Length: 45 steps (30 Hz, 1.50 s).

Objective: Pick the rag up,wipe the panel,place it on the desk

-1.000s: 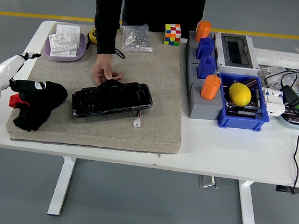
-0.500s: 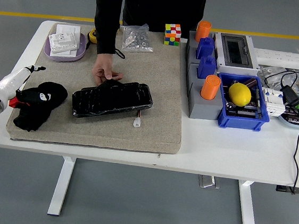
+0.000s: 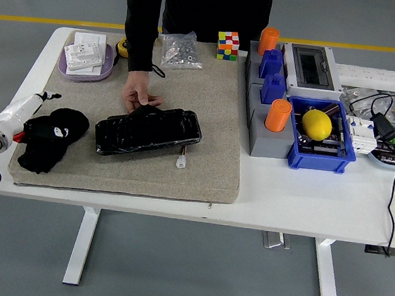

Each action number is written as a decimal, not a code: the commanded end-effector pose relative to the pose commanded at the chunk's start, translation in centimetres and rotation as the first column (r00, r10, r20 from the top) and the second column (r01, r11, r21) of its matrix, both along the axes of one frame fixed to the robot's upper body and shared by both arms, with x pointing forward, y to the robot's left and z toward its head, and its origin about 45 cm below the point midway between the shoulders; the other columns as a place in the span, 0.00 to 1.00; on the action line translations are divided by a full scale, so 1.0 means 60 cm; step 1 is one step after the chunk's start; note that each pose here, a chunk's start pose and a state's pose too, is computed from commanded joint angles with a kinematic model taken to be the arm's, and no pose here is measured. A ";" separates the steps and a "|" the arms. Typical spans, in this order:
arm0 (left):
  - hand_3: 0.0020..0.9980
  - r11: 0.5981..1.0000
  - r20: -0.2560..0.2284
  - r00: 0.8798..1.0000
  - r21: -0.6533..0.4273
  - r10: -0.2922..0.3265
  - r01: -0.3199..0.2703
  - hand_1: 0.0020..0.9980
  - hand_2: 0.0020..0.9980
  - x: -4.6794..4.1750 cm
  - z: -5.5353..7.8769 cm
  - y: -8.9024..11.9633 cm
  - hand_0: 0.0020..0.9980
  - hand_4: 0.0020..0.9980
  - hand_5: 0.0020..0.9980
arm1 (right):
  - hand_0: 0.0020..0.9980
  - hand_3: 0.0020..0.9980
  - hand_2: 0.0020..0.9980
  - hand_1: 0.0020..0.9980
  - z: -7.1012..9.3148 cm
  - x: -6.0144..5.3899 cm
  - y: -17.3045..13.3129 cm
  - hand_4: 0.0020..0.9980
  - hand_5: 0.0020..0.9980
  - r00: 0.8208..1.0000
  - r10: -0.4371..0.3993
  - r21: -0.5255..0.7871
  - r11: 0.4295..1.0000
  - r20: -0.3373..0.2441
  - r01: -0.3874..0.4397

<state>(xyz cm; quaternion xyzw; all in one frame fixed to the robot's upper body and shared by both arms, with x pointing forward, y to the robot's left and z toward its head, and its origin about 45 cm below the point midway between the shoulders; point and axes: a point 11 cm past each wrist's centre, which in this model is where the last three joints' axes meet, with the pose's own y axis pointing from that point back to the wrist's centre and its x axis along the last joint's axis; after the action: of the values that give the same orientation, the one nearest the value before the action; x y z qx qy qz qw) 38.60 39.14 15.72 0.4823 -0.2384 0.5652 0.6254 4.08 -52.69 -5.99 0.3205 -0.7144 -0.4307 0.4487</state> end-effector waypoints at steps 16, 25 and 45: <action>0.79 0.999 -0.014 1.000 0.035 0.002 -0.001 0.67 0.87 0.001 -0.018 -0.007 0.48 0.78 0.19 | 0.69 0.62 0.64 0.45 0.003 0.005 -0.004 1.00 0.70 1.000 -0.022 -0.009 1.000 0.019 0.022; 0.70 0.998 -0.003 1.000 0.059 0.018 -0.018 0.45 0.82 0.000 -0.018 -0.004 0.42 0.64 0.13 | 0.69 0.62 0.64 0.45 0.005 0.005 -0.008 1.00 0.70 0.999 -0.032 -0.014 0.999 0.025 0.032; 0.40 0.999 0.099 0.995 0.032 0.032 -0.035 0.18 0.53 0.001 -0.004 -0.006 0.27 0.21 0.00 | 0.69 0.62 0.64 0.45 0.007 0.006 -0.011 1.00 0.70 0.999 -0.039 -0.018 0.999 0.029 0.040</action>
<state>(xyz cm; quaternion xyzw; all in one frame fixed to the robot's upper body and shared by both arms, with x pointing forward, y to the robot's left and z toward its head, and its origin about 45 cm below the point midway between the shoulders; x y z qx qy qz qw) 38.63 38.81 15.49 0.4684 -0.2704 0.5944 0.5951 4.45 -53.32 -5.60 0.3083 -0.7311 -0.4280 0.4328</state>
